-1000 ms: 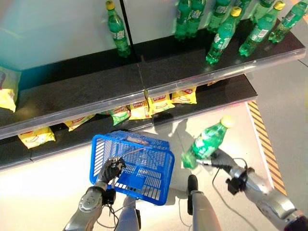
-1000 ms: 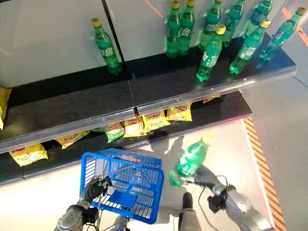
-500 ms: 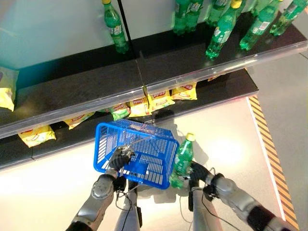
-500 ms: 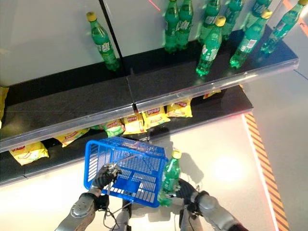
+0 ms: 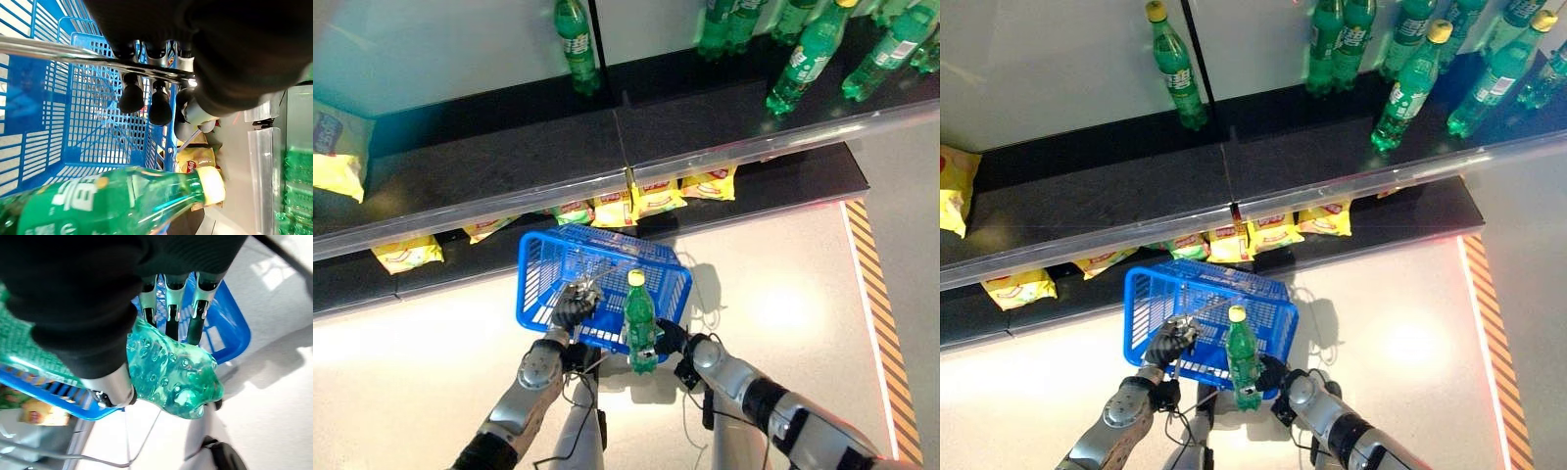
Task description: Pick up the snacks into the basket
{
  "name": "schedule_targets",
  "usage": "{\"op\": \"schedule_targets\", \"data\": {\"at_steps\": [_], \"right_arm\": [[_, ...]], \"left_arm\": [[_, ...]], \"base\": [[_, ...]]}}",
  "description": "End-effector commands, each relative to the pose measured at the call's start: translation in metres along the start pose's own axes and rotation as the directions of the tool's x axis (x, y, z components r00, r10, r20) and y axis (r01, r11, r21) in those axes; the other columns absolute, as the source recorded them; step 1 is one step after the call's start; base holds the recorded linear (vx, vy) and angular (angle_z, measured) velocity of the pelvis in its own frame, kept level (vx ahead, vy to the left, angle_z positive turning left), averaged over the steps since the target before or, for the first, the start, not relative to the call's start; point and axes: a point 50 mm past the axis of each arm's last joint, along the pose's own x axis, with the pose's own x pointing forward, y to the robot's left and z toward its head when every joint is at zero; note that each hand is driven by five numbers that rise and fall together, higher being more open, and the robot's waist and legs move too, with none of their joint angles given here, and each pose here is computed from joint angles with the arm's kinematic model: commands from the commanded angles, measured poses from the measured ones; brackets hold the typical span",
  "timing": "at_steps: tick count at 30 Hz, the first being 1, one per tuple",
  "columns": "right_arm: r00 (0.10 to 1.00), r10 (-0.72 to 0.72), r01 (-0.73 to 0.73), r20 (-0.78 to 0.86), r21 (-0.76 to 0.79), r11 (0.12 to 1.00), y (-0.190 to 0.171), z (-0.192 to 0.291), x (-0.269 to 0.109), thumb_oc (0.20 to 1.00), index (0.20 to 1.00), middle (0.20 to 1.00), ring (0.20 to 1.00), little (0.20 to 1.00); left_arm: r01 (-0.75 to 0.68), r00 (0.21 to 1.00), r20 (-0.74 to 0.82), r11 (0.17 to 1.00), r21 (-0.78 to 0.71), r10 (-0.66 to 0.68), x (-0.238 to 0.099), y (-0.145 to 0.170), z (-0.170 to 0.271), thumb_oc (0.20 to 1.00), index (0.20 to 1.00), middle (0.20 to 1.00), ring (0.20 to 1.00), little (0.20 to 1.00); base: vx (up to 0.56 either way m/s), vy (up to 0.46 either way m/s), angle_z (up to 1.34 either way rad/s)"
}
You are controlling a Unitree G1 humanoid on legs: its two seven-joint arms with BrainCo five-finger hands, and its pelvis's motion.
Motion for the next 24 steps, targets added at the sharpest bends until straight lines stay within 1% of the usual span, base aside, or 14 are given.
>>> {"op": "schedule_targets", "data": {"at_steps": [1, 4, 5, 6, 7, 8, 9, 12, 13, 14, 19, 24], "right_arm": [[0.989, 0.081, -0.094, 0.121, 0.097, 0.991, 0.019, 0.039, 0.008, 0.2, 0.2, 0.2, 0.2, 0.2], [0.994, 0.085, -0.098, 0.069, 0.212, 0.972, 0.02, 0.029, 0.01, 0.2, 0.2, 0.2, 0.2, 0.2], [0.997, 0.066, -0.072, 0.03, 0.305, 0.95, 0.019, 0.019, 0.011, 0.2, 0.2, 0.2, 0.2, 0.2], [0.998, 0.07, -0.069, 0.01, 0.346, 0.936, 0.018, 0.014, 0.011, 0.2, 0.2, 0.2, 0.2, 0.2], [0.998, 0.064, -0.06, 0.0, 0.359, 0.931, 0.017, 0.012, 0.011, 0.2, 0.2, 0.2, 0.2, 0.2], [0.998, 0.051, -0.038, -0.021, 0.409, 0.912, 0.017, 0.008, 0.011, 0.2, 0.2, 0.2, 0.2, 0.2], [0.998, 0.051, -0.038, -0.021, 0.41, 0.911, 0.016, 0.008, 0.011, 0.2, 0.2, 0.2, 0.2, 0.2], [0.996, 0.045, 0.0, -0.076, 0.512, 0.859, 0.017, -0.005, 0.01, 0.2, 0.2, 0.2, 0.2, 0.2], [0.996, 0.045, 0.001, -0.076, 0.512, 0.859, 0.017, -0.005, 0.01, 0.2, 0.2, 0.2, 0.2, 0.2], [0.996, 0.025, 0.03, -0.088, 0.57, 0.821, 0.016, -0.006, 0.01, 0.2, 0.2, 0.2, 0.2, 0.2], [0.991, -0.021, 0.095, -0.131, 0.598, 0.796, 0.005, -0.007, 0.011, 0.2, 0.2, 0.2, 0.2, 0.2], [0.985, -0.12, 0.173, -0.126, 0.651, 0.739, -0.023, 0.005, 0.011, 0.2, 0.2, 0.2, 0.2, 0.2]], "left_arm": [[0.135, 0.948, 0.295, 0.991, -0.025, -0.121, 0.003, -0.02, 0.066, 0.2, 0.2, 0.2, 0.2, 0.2], [0.16, 0.944, 0.297, 0.987, -0.022, -0.146, 0.005, -0.025, 0.068, 0.2, 0.2, 0.2, 0.2, 0.2], [0.17, 0.942, 0.298, 0.985, -0.022, -0.156, 0.006, -0.028, 0.069, 0.2, 0.2, 0.2, 0.2, 0.2], [0.176, 0.941, 0.296, 0.984, -0.021, -0.162, 0.006, -0.029, 0.069, 0.2, 0.2, 0.2, 0.2, 0.2], [0.184, 0.939, 0.299, 0.983, -0.022, -0.169, 0.006, -0.03, 0.07, 0.2, 0.2, 0.2, 0.2, 0.2], [0.195, 0.936, 0.304, 0.981, -0.024, -0.179, 0.007, -0.033, 0.071, 0.2, 0.2, 0.2, 0.2, 0.2], [0.195, 0.936, 0.304, 0.98, -0.024, -0.179, 0.007, -0.033, 0.071, 0.2, 0.2, 0.2, 0.2, 0.2], [0.225, 0.926, 0.314, 0.974, -0.022, -0.207, 0.008, -0.038, 0.076, 0.2, 0.2, 0.2, 0.2, 0.2], [0.226, 0.926, 0.314, 0.974, -0.022, -0.207, 0.008, -0.038, 0.076, 0.2, 0.2, 0.2, 0.2, 0.2], [0.233, 0.923, 0.322, 0.972, -0.035, -0.209, 0.007, -0.04, 0.078, 0.2, 0.2, 0.2, 0.2, 0.2], [0.259, 0.906, 0.356, 0.965, -0.038, -0.229, 0.005, -0.045, 0.087, 0.2, 0.2, 0.2, 0.2, 0.2], [0.307, 0.882, 0.39, 0.95, -0.049, -0.265, 0.0, -0.052, 0.095, 0.2, 0.2, 0.2, 0.2, 0.2]], "base": [[0.0, -0.006, 0.13], [0.0, -0.008, 0.11], [0.0, -0.003, 0.06], [0.0, 0.001, 0.04], [0.0, 0.0, 0.0], [0.0, 0.0, 0.0], [0.0, 0.0, 0.0], [0.0, -0.005, 0.03], [0.0, 0.002, 0.13], [0.0, 0.006, 0.12], [0.0, 0.007, 0.06], [0.0, 0.008, 0.06]]}}
